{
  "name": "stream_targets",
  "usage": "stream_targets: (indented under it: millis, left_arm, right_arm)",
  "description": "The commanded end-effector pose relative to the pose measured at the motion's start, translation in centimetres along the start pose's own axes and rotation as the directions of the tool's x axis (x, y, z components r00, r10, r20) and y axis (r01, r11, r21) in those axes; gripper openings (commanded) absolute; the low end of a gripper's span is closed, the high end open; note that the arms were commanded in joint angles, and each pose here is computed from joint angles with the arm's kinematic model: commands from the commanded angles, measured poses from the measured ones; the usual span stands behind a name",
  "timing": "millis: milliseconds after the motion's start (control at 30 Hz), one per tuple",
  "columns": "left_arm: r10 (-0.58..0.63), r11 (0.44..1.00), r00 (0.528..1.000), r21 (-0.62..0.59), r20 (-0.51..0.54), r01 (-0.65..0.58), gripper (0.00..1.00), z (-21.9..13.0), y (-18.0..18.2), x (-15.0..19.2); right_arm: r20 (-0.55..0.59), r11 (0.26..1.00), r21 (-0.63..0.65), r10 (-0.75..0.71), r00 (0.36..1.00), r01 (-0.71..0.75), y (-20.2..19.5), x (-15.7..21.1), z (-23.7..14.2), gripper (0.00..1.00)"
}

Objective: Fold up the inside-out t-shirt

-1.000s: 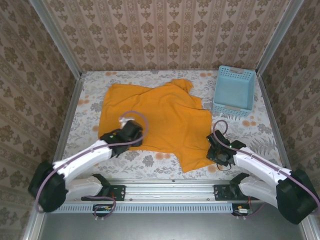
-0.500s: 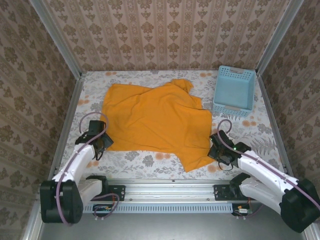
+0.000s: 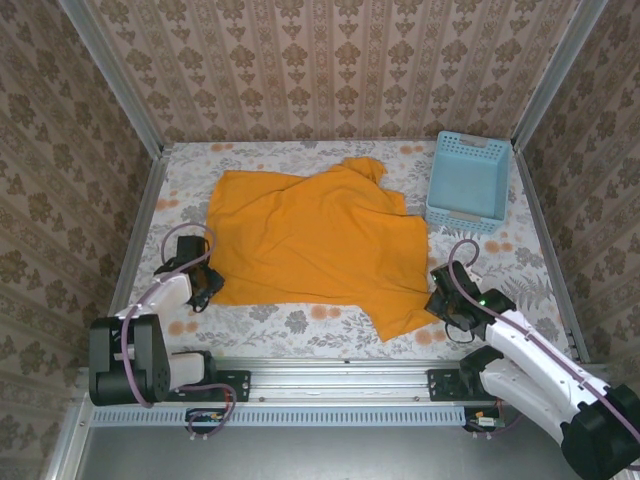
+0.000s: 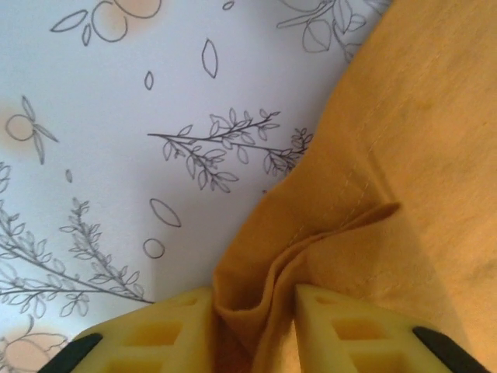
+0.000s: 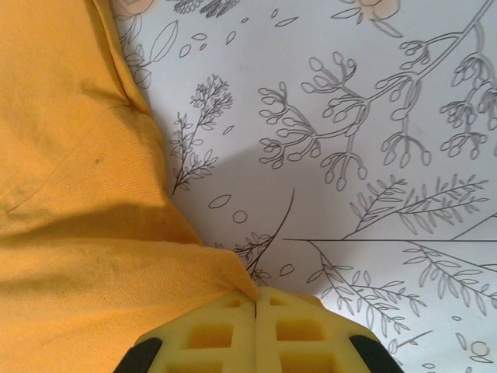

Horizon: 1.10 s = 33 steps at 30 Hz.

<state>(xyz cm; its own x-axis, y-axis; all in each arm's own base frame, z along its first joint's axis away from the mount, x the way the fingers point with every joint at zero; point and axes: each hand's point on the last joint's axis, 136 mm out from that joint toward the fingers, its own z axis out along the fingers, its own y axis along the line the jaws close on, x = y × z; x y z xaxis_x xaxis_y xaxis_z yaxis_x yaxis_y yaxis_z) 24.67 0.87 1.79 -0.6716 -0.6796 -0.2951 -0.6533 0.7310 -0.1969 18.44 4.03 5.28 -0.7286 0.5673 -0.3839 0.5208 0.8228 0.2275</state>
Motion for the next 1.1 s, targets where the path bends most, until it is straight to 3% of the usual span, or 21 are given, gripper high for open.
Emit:
stream_targets:
  millis: [0,167,467,633,867,1067]
  left_arm:
    - [-0.011,1.000,0.999,0.026,-0.031,0.012,0.17,0.2,-0.3,0.6]
    - [0.039,0.999,0.999,0.019,0.011,-0.039,0.00,-1.7,-0.6,1.1]
    - [0.039,0.996,0.979,0.067,0.199,-0.054,0.00,-6.9,0.6,2.5]
    - [-0.002,0.993,0.969,0.113,0.247,-0.026,0.00,-8.3,0.8,2.2]
    - [0.021,0.990,0.953,0.127,0.303,-0.062,0.00,-10.3,-1.6,-0.3]
    - [-0.030,0.971,0.936,0.232,0.350,-0.056,0.00,-13.7,-5.3,-5.3]
  right_arm:
    - [0.035,0.998,0.055,-0.014,0.999,0.012,-1.3,-0.8,-0.9,0.00]
    - [0.081,0.998,0.069,-0.011,0.997,0.005,-2.0,-2.0,-2.4,0.00]
    - [0.129,0.999,0.034,0.008,0.992,-0.012,-2.2,-3.0,-5.6,0.00]
    - [0.148,1.000,-0.012,0.000,0.989,0.002,-0.9,-4.1,-7.4,0.00]
    - [0.215,0.997,-0.049,-0.046,0.975,0.058,2.4,-7.7,-10.2,0.00]
    - [0.309,0.983,-0.126,-0.086,0.947,0.131,6.8,-11.9,-13.9,0.00]
